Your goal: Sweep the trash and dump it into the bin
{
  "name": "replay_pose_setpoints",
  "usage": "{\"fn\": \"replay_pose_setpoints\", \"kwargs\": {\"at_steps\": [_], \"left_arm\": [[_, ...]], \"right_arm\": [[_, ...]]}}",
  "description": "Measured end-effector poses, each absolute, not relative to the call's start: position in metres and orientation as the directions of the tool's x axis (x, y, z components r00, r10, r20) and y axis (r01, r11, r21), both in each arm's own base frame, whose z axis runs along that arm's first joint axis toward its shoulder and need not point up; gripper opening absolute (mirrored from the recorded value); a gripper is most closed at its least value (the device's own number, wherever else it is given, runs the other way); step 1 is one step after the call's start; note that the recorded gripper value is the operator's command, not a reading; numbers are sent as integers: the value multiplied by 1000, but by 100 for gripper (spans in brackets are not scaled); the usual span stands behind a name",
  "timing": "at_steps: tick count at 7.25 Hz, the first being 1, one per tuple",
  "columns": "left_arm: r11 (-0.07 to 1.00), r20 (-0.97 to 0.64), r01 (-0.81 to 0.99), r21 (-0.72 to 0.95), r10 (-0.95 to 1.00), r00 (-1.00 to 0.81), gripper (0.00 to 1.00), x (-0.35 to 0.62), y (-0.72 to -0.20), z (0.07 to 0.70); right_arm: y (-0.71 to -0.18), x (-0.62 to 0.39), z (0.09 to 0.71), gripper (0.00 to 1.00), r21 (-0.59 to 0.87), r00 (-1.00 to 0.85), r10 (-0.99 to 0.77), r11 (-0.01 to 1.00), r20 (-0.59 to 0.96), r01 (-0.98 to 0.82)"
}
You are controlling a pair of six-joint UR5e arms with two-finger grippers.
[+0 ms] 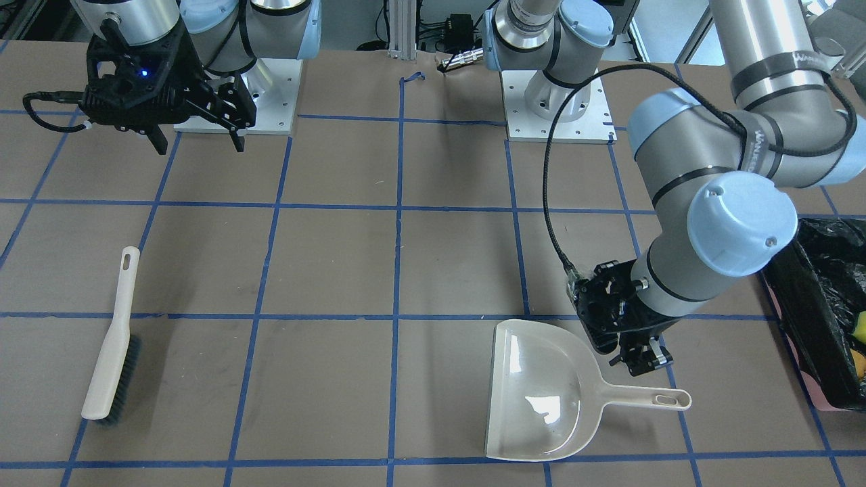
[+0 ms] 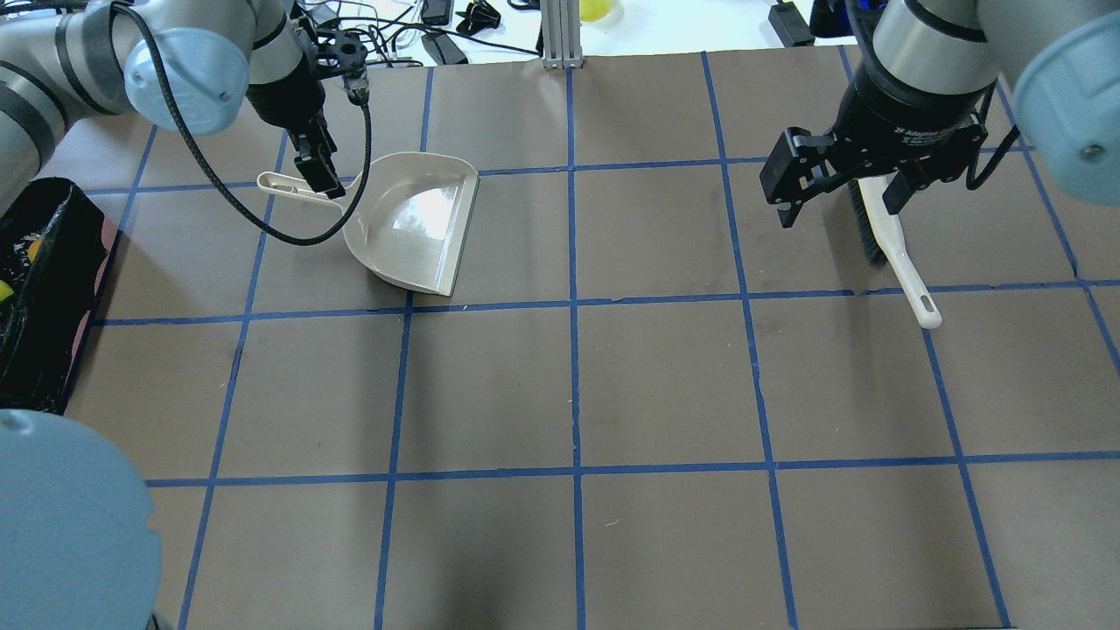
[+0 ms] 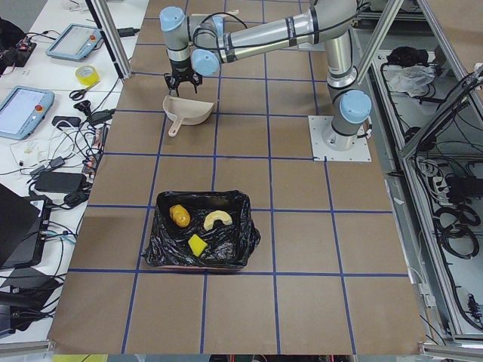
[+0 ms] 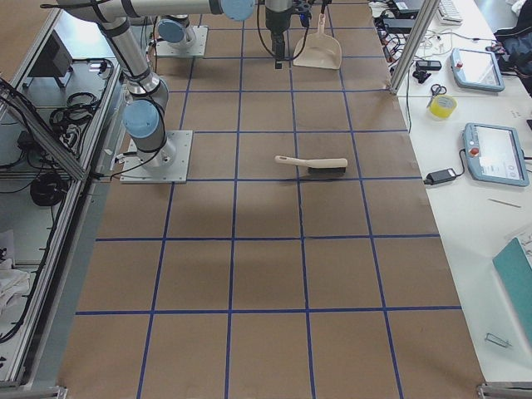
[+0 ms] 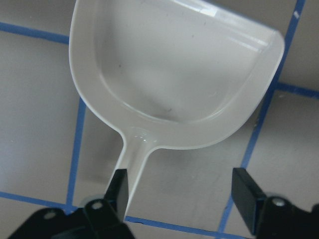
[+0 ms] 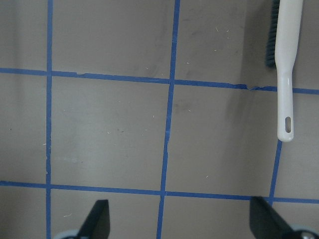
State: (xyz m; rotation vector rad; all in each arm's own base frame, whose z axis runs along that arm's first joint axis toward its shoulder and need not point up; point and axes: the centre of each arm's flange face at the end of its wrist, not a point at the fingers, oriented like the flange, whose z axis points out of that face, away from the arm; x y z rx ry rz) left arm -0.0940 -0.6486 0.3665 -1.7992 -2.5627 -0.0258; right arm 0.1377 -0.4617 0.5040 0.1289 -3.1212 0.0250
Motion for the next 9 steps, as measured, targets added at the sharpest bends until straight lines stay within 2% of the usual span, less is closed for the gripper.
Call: {"fn": "replay_pose_setpoints", "kwargs": {"at_steps": [1, 5, 7, 9], "left_arm": [[430, 36, 903, 0, 902, -429, 85, -100, -631, 391], [810, 15, 587, -9, 587, -810, 86, -106, -553, 488], [926, 5, 376, -34, 377, -926, 87, -108, -517, 509], [975, 6, 212, -63, 213, -977, 91, -109, -494, 522]], "right_arm": [[-462, 138, 504, 100, -15, -996, -84, 996, 19, -84], [-462, 137, 504, 100, -16, -996, -86, 996, 18, -86], [-462, 137, 504, 100, -16, -996, -83, 996, 18, -83], [-462, 138, 504, 100, -15, -996, -86, 996, 18, -86]]}}
